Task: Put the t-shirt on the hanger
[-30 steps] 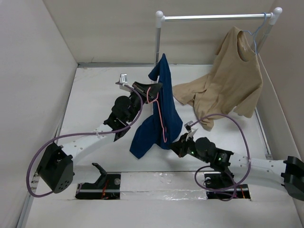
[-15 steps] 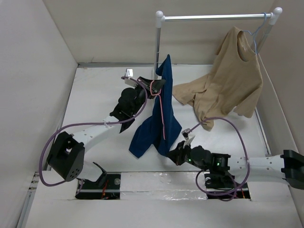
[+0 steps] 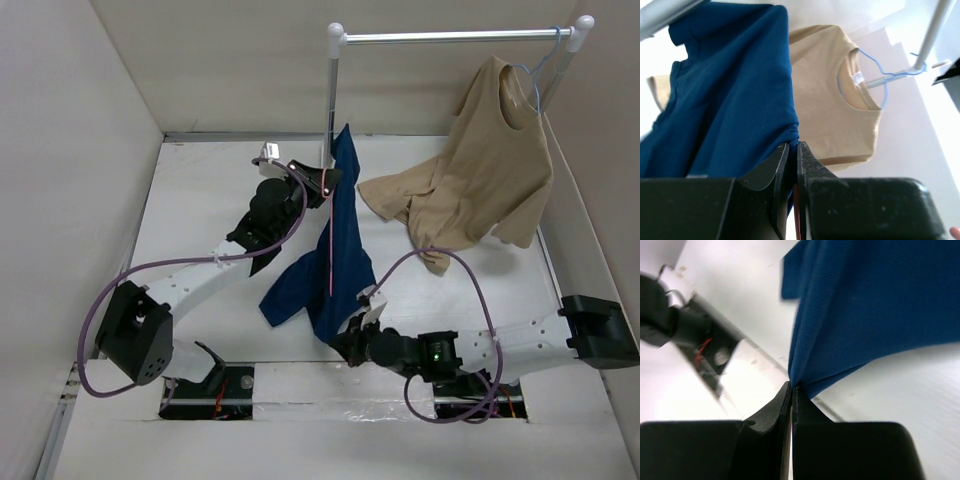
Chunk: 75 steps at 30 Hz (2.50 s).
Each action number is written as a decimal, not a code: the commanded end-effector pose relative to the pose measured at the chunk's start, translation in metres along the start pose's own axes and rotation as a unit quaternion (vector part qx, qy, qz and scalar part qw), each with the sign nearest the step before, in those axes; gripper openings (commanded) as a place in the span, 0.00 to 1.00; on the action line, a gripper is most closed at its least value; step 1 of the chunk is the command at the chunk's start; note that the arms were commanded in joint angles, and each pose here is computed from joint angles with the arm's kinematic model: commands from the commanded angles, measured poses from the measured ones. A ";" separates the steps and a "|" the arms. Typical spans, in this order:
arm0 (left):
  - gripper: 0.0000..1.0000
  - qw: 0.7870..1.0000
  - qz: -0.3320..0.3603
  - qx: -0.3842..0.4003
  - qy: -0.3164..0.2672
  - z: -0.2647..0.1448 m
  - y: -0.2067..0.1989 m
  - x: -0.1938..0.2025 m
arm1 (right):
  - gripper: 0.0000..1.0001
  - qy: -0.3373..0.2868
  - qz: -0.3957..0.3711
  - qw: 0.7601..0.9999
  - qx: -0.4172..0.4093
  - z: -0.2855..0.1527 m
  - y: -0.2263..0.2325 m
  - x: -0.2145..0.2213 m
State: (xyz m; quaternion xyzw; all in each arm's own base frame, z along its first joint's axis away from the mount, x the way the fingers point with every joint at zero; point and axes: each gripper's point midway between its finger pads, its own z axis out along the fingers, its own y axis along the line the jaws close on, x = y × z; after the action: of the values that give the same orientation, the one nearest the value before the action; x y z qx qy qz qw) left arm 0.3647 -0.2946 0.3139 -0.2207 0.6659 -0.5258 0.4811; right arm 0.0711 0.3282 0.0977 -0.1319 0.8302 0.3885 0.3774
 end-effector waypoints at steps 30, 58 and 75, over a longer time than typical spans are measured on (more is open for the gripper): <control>0.00 0.996 -0.003 0.086 0.008 -0.055 -0.008 0.025 | 0.25 -0.034 -0.069 0.997 0.003 -0.044 0.033 -0.091; 0.00 0.989 -0.020 0.122 0.085 -0.107 -0.003 0.055 | 0.49 -0.113 -0.089 0.989 0.033 0.028 -0.017 -0.169; 0.00 0.990 -0.014 0.106 0.088 -0.097 0.011 0.063 | 0.00 -0.192 -0.082 0.978 -0.015 -0.029 0.012 -0.252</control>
State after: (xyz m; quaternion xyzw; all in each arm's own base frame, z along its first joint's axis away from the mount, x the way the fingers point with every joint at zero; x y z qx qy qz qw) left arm 0.2571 -0.2890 0.2473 -0.1461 0.6805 -0.5829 0.4194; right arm 0.2166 0.2937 0.2710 -0.1180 0.7434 0.3693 0.5449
